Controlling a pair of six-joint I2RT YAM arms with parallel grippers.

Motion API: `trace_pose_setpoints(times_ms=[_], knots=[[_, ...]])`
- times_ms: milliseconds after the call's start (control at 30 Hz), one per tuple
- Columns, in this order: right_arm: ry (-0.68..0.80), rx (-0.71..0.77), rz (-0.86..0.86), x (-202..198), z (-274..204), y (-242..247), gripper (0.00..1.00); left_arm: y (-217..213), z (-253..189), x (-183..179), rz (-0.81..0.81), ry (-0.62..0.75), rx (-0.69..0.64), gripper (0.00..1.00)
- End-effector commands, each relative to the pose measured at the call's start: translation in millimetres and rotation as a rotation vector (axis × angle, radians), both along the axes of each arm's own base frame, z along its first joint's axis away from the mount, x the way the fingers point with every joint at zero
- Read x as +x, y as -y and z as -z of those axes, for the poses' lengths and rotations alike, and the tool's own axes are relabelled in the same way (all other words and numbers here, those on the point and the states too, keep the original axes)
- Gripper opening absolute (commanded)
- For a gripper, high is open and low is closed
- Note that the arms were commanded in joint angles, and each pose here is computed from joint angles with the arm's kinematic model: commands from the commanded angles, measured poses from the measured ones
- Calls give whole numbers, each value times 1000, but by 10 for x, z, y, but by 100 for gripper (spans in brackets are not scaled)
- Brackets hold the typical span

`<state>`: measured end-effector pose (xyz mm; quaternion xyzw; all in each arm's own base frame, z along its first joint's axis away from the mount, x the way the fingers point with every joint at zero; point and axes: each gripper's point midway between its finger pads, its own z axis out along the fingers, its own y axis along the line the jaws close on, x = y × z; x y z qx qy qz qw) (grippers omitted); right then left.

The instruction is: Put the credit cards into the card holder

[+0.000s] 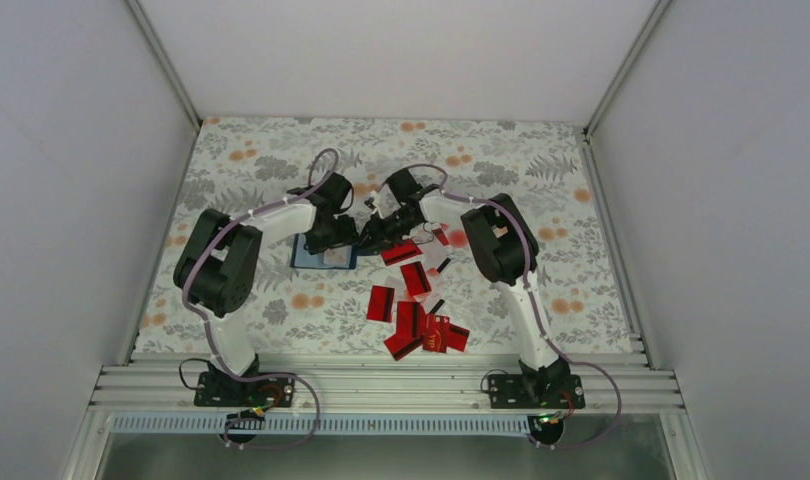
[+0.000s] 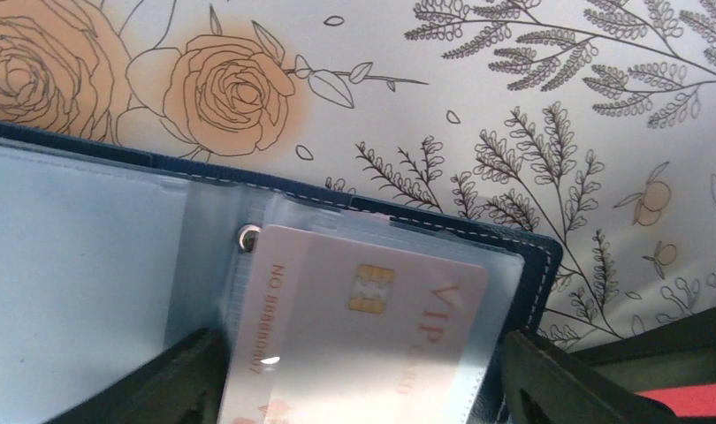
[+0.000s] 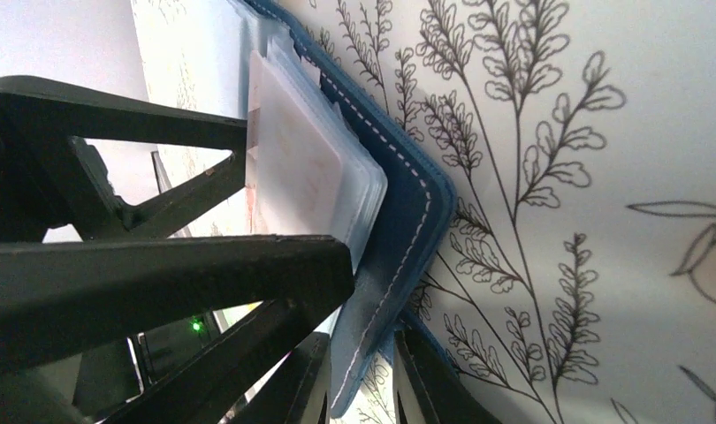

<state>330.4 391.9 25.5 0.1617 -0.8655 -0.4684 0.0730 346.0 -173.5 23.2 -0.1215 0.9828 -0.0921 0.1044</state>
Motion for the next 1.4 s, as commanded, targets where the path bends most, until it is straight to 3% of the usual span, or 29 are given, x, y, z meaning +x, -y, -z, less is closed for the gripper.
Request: trace_pose_setpoints(times_ms=[0, 233, 500, 800, 967, 1200, 1367], knots=[[41, 30, -5, -14, -97, -61, 19, 162, 324, -315, 35, -133, 8, 72], [50, 10, -5, -9, -62, -32, 19, 198, 275, -374, 35, -112, 4, 68], [77, -3, -2, 27, -145, -12, 20, 432, -16, -308, 96, -53, -126, 78], [103, -29, 2, 66, -239, 50, 20, 587, -382, -381, 136, 9, -276, 81], [118, -36, 5, 75, -337, 101, 20, 463, -510, -357, 125, 44, -269, 82], [96, 41, -9, -70, -600, 120, 22, 144, -512, -341, 141, 70, -197, 72], [71, 96, 1, -200, -731, 139, 24, -54, -412, -374, 166, 70, -121, 55]])
